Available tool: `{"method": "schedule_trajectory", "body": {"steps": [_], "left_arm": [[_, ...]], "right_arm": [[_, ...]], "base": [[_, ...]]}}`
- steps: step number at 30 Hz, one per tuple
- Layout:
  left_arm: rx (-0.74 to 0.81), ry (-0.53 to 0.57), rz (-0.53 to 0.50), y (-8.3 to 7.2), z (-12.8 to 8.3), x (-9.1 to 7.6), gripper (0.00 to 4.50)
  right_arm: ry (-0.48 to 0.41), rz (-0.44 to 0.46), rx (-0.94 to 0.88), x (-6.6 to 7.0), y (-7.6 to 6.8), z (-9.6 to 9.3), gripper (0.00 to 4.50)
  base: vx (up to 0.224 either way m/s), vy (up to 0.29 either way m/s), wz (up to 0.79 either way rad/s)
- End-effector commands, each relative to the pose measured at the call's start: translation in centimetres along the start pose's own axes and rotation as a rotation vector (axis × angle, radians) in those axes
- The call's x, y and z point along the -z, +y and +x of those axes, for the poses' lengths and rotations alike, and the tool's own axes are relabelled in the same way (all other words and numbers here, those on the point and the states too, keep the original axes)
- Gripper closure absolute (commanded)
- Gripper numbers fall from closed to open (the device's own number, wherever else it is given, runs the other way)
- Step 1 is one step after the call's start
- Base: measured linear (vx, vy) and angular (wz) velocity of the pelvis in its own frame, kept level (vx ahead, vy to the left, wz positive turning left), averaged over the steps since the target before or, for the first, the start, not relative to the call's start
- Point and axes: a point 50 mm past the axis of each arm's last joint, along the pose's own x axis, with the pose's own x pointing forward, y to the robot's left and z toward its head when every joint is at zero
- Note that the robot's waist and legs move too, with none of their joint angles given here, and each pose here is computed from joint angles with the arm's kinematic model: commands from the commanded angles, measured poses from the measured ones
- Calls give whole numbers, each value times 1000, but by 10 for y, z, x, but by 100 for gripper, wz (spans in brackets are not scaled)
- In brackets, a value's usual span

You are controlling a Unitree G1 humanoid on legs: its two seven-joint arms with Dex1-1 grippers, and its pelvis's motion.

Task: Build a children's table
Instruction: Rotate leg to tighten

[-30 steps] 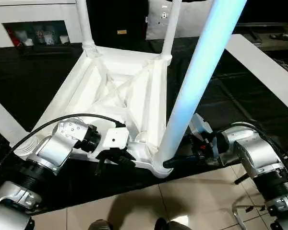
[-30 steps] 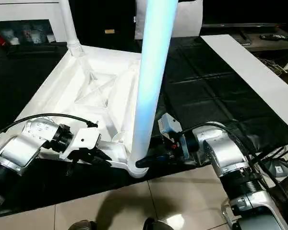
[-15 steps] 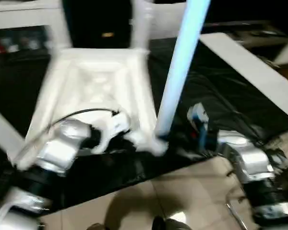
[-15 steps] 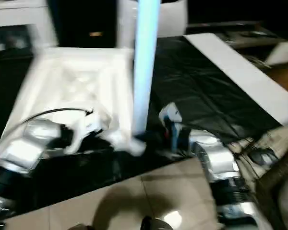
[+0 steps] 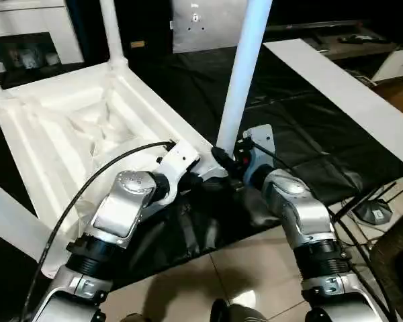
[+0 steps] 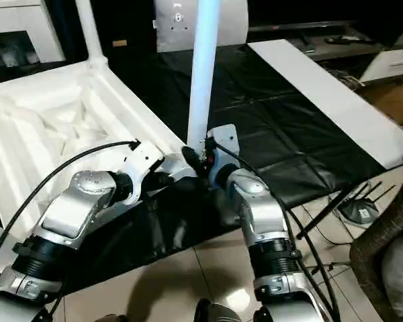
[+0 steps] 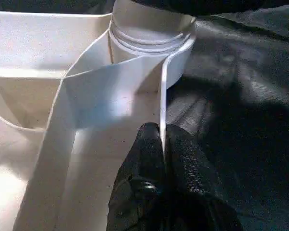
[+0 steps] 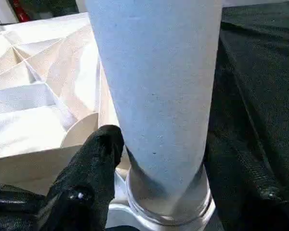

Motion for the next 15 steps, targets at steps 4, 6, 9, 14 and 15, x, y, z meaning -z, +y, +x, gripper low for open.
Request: {"method": "schedule_trajectory", "body": {"steps": [4, 6, 9, 14, 15], "left_arm": [[50, -45, 92, -3, -3, -12, 450], [57, -45, 97, -2, -4, -11, 450], [125, -25, 130, 2, -11, -4, 450], [201, 4, 186, 5, -15, 4, 450], [217, 6, 199, 5, -16, 5, 450]], "right_arm": [[-9, 0, -163, 6, 19, -5, 109], [-15, -14, -174, 7, 16, -8, 94], [-48, -96, -256, 4, -4, -28, 53], [-14, -157, -355, -1, -18, -42, 9], [-5, -167, -377, -1, -19, -43, 9]], "base": [[0, 0, 0], [0, 0, 0], [0, 0, 0], [0, 0, 0], [0, 0, 0]]}}
